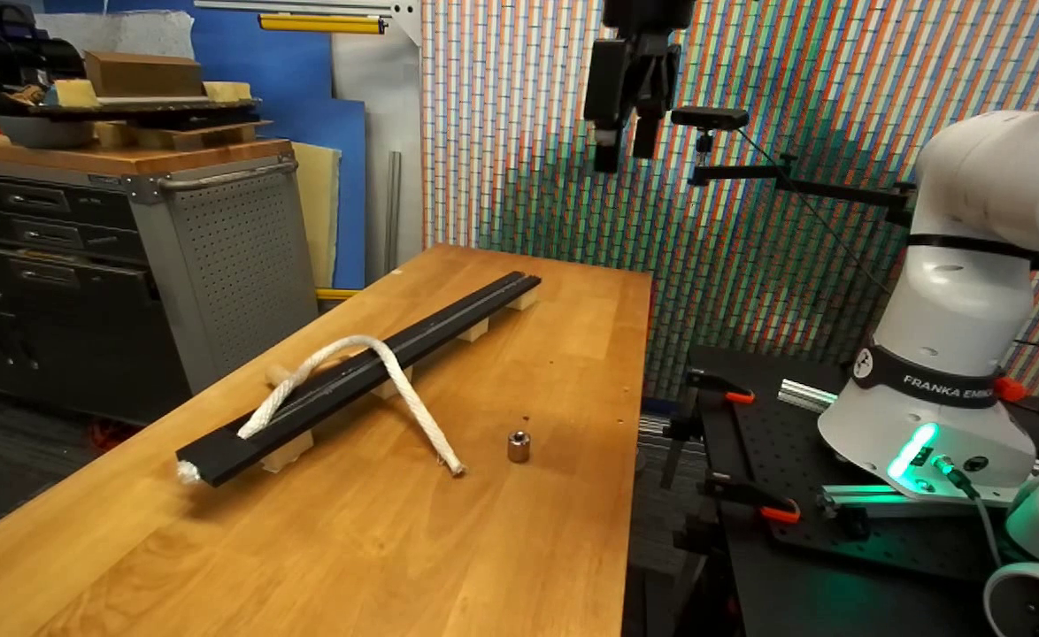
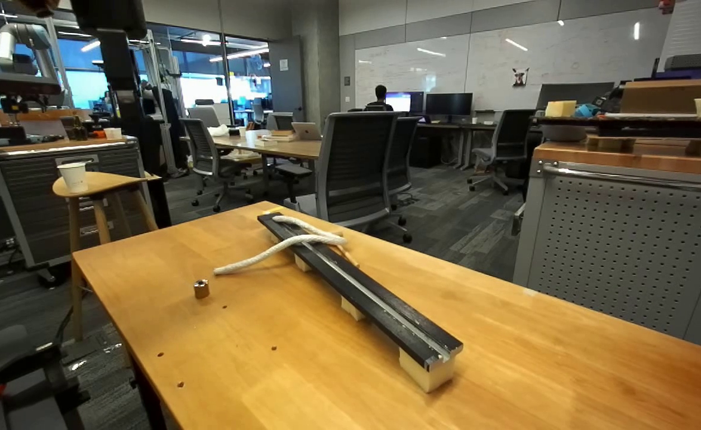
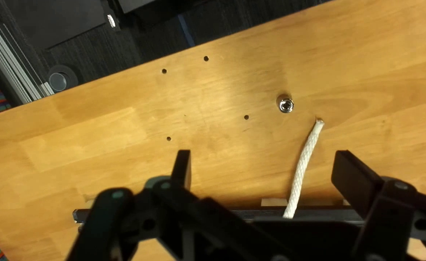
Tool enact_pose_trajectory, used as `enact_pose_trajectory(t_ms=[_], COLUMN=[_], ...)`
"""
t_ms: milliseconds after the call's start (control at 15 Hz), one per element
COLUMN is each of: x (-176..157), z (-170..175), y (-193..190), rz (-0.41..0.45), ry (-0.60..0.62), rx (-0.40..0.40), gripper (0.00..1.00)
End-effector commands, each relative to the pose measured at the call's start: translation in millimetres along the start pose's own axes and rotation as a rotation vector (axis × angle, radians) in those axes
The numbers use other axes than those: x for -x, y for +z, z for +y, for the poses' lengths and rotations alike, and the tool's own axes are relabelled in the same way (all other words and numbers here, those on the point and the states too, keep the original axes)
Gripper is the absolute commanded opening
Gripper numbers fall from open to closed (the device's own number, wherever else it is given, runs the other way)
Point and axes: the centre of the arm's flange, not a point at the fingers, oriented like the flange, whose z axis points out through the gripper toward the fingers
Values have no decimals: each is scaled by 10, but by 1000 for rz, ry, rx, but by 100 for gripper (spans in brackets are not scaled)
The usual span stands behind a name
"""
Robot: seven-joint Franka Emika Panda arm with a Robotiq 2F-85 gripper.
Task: Place the rope along the center of the black object
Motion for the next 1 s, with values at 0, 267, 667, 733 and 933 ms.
enact_pose_trajectory(t_ms=[0, 267, 667, 733, 933], x=[-310, -523, -923, -985, -1148], z=[-458, -742, -1021, -1067, -1190], y=[329, 749, 1120, 1172, 1336], rz=[30, 55, 102, 99, 79], ry=[67, 103, 136, 140, 165], rx=[33, 47, -22, -29, -56], gripper=[100, 100, 100, 100, 100])
